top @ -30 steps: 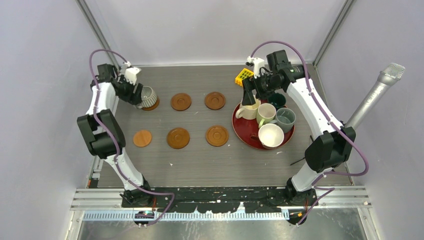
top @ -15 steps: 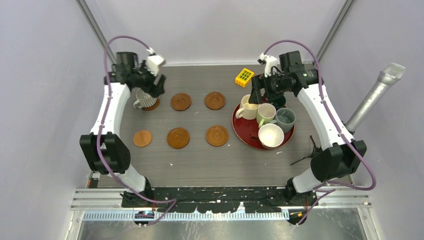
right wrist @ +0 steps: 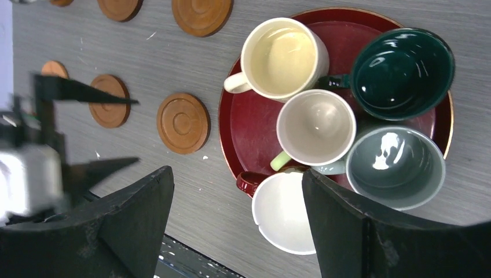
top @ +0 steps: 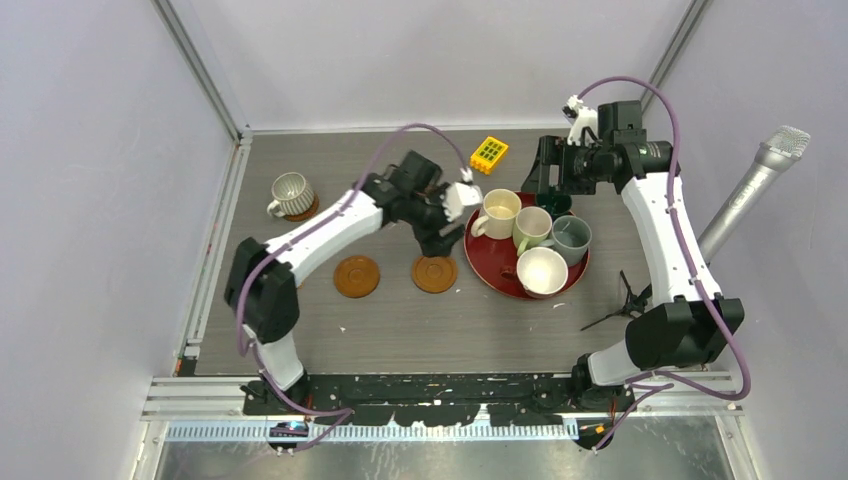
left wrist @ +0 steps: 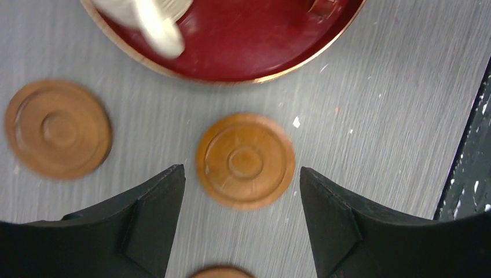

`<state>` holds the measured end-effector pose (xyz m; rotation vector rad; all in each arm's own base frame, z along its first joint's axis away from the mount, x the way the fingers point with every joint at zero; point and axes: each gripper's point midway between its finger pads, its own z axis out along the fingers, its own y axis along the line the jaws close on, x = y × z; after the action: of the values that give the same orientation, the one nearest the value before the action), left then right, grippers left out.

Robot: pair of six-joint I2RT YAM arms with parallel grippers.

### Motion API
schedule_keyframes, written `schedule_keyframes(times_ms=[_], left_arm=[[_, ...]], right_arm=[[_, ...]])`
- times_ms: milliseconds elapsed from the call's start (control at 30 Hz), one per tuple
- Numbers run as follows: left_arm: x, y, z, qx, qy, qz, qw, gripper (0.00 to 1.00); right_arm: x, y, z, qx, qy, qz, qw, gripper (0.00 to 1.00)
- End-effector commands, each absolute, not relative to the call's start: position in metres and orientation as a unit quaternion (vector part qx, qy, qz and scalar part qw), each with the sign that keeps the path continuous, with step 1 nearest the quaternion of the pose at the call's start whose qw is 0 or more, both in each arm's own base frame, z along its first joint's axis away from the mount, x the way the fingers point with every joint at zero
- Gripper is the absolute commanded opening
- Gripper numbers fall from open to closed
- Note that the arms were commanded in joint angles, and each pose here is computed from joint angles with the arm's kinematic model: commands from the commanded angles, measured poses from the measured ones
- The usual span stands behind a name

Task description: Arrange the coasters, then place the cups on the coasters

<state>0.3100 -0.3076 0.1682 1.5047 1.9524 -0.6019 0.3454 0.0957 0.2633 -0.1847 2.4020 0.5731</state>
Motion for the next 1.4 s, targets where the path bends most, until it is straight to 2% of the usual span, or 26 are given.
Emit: schedule_keyframes(times_ms=[0, 267, 400, 567, 1000, 1367], left_arm=[[0.312, -0.365, 0.167, 0.595, 0.705, -0.209, 0.324, 0.74], [0.293, -0.431, 0.140, 0.649, 0.668, -0.191, 0.309, 0.68], [0.285, -0.449, 0.124, 0.668, 0.663, -0.184, 0.284, 0.61], [0.277, -0.455, 0.099, 0.682, 0.662, -0.177, 0.255, 0.54], [0.268, -0.479, 0.081, 0.685, 0.659, -0.199, 0.239, 0.52], [0.273, -0.493, 0.070, 0.685, 0.657, -0.199, 0.244, 0.38]], right_arm=[[0.346, 0.085, 0.285, -0.015, 0.907, 0.231, 0.352, 0.86], [0.353, 0.063, 0.298, 0.029, 0.899, 0.224, 0.376, 0.85], [0.355, 0.061, 0.301, 0.037, 0.897, 0.231, 0.376, 0.86], [0.357, 0.058, 0.300, 0.042, 0.895, 0.231, 0.378, 0.86], [0.354, 0.055, 0.295, 0.053, 0.896, 0.235, 0.372, 0.86], [0.349, 0.055, 0.291, 0.055, 0.897, 0.238, 0.368, 0.86]])
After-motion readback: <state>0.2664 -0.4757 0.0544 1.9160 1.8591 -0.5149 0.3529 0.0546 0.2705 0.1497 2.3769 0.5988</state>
